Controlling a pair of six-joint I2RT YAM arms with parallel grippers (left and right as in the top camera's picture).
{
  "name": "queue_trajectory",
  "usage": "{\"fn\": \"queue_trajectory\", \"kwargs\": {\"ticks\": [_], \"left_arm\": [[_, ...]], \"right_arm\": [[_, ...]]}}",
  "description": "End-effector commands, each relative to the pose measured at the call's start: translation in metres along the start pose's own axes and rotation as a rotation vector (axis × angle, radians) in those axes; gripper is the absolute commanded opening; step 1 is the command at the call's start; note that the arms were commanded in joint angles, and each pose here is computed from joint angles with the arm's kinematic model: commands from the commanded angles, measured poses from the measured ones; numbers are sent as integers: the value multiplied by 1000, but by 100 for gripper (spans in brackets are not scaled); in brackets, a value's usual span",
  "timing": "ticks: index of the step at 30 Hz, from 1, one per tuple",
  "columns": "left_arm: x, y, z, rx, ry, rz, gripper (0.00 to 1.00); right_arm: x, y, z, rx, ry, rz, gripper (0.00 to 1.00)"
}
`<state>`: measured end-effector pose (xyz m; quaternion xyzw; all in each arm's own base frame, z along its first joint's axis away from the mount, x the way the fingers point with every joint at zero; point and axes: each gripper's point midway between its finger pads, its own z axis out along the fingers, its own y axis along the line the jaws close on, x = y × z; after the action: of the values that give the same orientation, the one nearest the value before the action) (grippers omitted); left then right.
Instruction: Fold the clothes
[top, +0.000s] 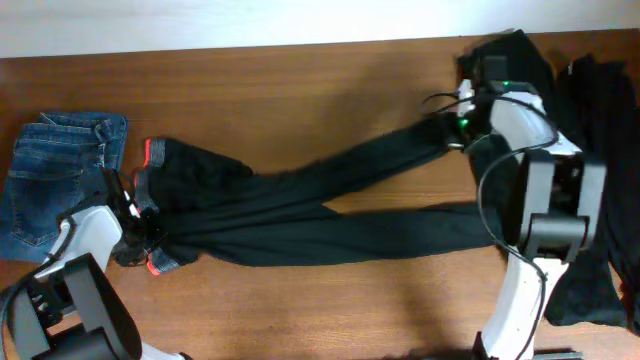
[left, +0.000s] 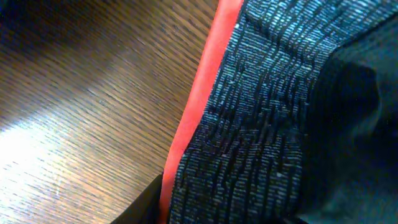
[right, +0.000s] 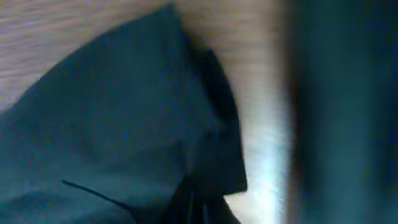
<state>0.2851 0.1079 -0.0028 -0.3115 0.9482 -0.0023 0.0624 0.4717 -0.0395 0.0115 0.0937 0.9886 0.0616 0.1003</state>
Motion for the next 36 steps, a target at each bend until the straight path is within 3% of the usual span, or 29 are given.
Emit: {"fn": "queue_trajectory", "kwargs": {"ticks": [1,7,10,14,21,27,32,36], "left_arm": [[3,1,4,8,10,3,32],[3,1,4,8,10,3,32],[3,1,4,8,10,3,32],[2,1,4,9,8,3,32],[2,1,4,9,6,3,32],[2,1,4,9,6,3,32],[2,1,4,9,6,3,32],[2,1,4,9,5,3,37]], "right_arm": [[-26,-49,-54,148,-114,115,4],[-9,-61,-53,157,-49,157,5],[7,-60,-53,161,19,159,18],[18,-61,-54,165,61,162,19],[18,-70,-67,223,51,166,29],[-2,-64,-94,233,-15,139,30],[-7,-45,-95,216,-19,15,31],[-5,-5,-89,123,-1,-206,33]]}}
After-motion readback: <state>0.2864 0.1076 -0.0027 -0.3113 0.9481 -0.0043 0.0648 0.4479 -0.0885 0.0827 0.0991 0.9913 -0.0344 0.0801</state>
